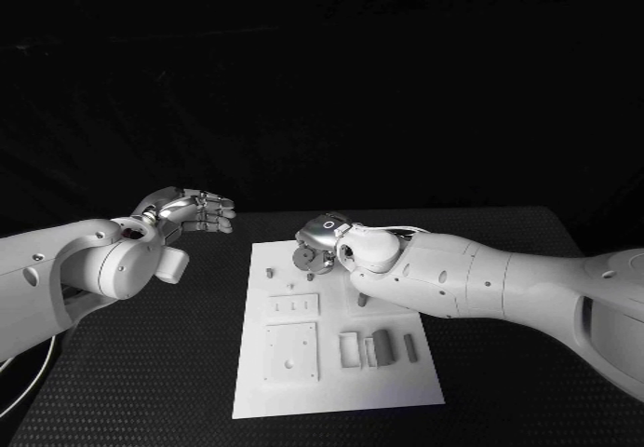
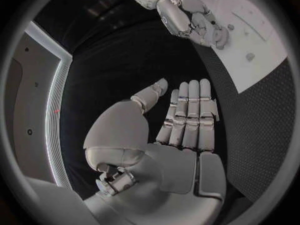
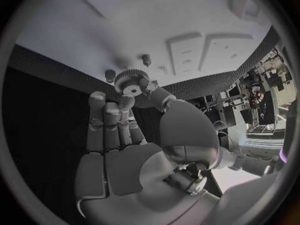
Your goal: Assemble the parts on the task board
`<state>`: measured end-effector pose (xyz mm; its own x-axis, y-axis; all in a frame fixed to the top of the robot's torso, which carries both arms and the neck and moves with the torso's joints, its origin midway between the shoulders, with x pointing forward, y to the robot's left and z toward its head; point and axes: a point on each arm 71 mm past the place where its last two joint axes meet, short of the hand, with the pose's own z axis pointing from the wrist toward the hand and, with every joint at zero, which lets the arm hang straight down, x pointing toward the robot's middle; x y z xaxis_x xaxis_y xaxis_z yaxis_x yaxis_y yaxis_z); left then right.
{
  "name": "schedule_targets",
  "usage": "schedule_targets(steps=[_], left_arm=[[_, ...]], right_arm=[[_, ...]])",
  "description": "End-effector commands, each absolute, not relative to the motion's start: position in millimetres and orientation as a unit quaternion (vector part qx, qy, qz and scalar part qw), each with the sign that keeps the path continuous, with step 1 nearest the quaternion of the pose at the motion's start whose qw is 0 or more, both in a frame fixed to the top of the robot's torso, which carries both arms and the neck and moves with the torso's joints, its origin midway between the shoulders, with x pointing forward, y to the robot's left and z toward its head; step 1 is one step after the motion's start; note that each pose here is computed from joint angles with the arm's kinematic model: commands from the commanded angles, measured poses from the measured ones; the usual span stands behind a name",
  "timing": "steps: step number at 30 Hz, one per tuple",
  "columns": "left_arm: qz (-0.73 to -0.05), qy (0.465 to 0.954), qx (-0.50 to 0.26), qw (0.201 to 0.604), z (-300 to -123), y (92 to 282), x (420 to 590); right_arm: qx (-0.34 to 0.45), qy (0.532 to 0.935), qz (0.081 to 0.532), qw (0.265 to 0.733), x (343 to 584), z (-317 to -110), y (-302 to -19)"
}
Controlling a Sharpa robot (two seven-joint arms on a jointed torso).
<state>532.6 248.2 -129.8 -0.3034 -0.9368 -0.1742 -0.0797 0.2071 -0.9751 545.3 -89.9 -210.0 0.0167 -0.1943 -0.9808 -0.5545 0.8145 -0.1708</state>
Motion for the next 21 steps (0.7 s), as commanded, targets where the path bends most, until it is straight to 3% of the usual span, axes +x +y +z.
schedule_targets(steps=[1, 21], left_arm=[[-0.495, 0.642, -0.390, 0.436, -128.5, 246.4, 532.6], [-0.496, 0.643, -0.389, 0.435, -128.5, 244.7, 533.3]], right_arm=[[-0.280, 0.686, 0.128, 0.659, 546.1, -212.2, -89.6], [-0.279, 0.688, 0.121, 0.660, 549.6, -220.5, -87.8]])
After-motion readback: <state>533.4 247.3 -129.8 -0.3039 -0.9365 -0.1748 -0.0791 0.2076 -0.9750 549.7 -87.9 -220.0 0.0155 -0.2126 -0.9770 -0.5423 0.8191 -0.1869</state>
